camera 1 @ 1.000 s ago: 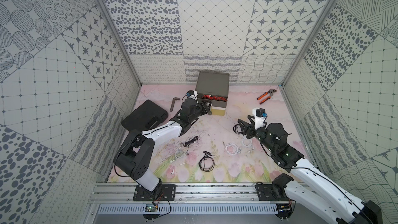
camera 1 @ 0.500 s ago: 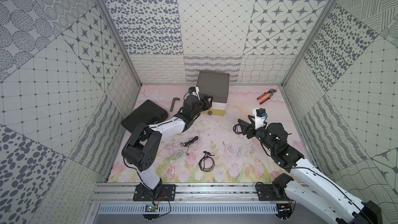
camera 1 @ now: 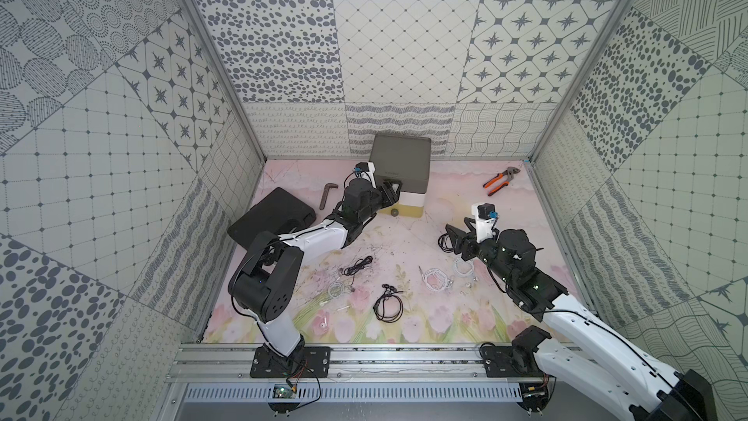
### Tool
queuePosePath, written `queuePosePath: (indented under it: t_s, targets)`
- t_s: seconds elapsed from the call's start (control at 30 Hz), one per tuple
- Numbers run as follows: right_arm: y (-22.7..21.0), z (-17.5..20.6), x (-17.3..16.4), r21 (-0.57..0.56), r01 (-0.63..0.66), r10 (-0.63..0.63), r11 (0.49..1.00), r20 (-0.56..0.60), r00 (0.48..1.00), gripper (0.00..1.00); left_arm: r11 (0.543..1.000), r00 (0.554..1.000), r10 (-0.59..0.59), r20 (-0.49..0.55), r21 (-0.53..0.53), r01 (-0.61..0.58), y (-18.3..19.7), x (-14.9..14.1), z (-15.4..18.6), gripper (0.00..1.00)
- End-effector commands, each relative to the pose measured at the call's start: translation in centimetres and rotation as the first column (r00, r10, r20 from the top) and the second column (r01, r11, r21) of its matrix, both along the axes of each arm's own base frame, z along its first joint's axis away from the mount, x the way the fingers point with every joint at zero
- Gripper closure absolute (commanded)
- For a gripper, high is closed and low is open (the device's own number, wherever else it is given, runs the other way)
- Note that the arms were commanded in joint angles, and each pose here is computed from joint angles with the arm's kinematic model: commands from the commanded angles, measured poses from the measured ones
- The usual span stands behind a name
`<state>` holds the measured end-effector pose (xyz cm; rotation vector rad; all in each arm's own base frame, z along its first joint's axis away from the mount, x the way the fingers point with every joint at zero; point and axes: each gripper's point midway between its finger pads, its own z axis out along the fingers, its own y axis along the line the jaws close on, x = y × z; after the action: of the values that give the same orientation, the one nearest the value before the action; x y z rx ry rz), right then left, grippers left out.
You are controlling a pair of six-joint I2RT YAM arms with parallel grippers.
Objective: Place the wired earphones into the drawer by color
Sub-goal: Close the drawer in the storage box, then open the drawer in the storage box.
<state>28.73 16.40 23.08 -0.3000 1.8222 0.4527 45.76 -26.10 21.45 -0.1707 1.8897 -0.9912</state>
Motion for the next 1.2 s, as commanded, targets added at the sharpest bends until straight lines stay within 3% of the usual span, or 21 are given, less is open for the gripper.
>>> queuePosePath:
  t_s: [0.0, 0.33, 0.6, 1.17]
  targets:
    - [-0.2, -0.1, 0.7, 0.009, 0.026, -0.026, 1.000, -0.014, 1.000, 0.32, 0.999, 1.000, -0.011, 0.023, -0.035, 0.012, 0.4, -1.0, 1.6, 0.29]
    - [-0.3, -1.8, 2.2, 0.024, 0.060, -0.057, 0.998, -0.123, 0.991, 0.29, 0.993, 0.991, 0.029, -0.130, -0.106, -0.043, 1.8, -3.1, -3.0, 0.21]
    - [-0.8, -3.1, 2.4, 0.034, 0.082, -0.075, 0.996, -0.157, 0.985, 0.28, 0.988, 0.982, 0.042, -0.186, -0.140, -0.069, 1.4, -2.2, -5.6, 0.21]
    - [-1.1, -3.1, 2.4, 0.055, 0.083, -0.074, 0.995, -0.154, 0.985, 0.28, 0.982, 0.982, 0.043, -0.184, -0.175, -0.076, -0.3, 1.1, -7.2, 0.40]
